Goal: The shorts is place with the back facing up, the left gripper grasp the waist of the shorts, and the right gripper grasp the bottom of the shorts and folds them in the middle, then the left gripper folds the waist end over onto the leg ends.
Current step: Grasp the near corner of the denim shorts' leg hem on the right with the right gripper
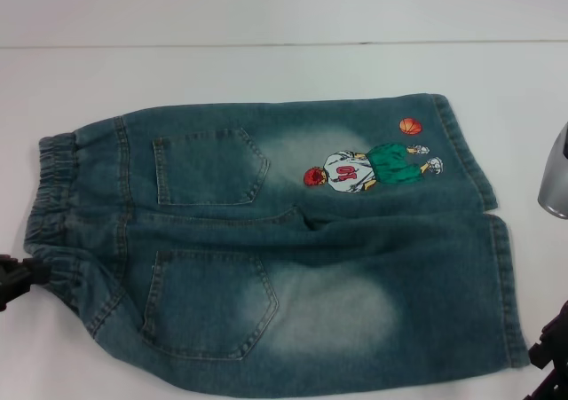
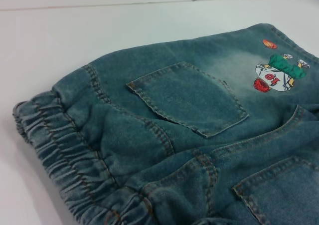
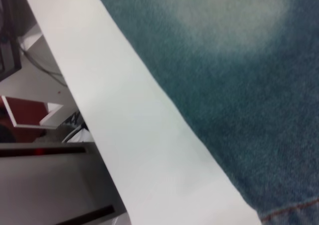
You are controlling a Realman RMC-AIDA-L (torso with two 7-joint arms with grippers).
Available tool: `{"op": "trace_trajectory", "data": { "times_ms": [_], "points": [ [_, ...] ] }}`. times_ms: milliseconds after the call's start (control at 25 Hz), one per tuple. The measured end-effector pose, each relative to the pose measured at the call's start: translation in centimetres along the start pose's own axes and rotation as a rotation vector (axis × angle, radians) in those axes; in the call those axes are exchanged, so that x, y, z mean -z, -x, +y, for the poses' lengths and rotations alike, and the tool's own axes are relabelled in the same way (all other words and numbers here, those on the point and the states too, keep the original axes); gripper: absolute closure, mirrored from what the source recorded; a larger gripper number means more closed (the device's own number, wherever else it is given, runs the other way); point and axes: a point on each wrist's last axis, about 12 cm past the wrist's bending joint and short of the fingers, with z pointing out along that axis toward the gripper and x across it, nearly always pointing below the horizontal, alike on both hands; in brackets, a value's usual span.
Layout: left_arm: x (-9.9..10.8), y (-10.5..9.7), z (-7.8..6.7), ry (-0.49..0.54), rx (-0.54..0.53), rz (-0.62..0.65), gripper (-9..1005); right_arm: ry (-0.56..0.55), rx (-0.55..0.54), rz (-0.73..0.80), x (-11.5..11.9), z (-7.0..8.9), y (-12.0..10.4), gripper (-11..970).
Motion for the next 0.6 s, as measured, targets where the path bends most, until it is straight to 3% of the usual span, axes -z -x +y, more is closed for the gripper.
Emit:
{"op": "trace_trajectory", "data": {
  "times_ms": [600],
  "points": [
    [0.00, -0.09, -0.02, 0.000, -0.001, 0.002, 944, -0.022, -0.003, -0.037, 0.35, -0.31, -0.02, 43]
  ]
}}
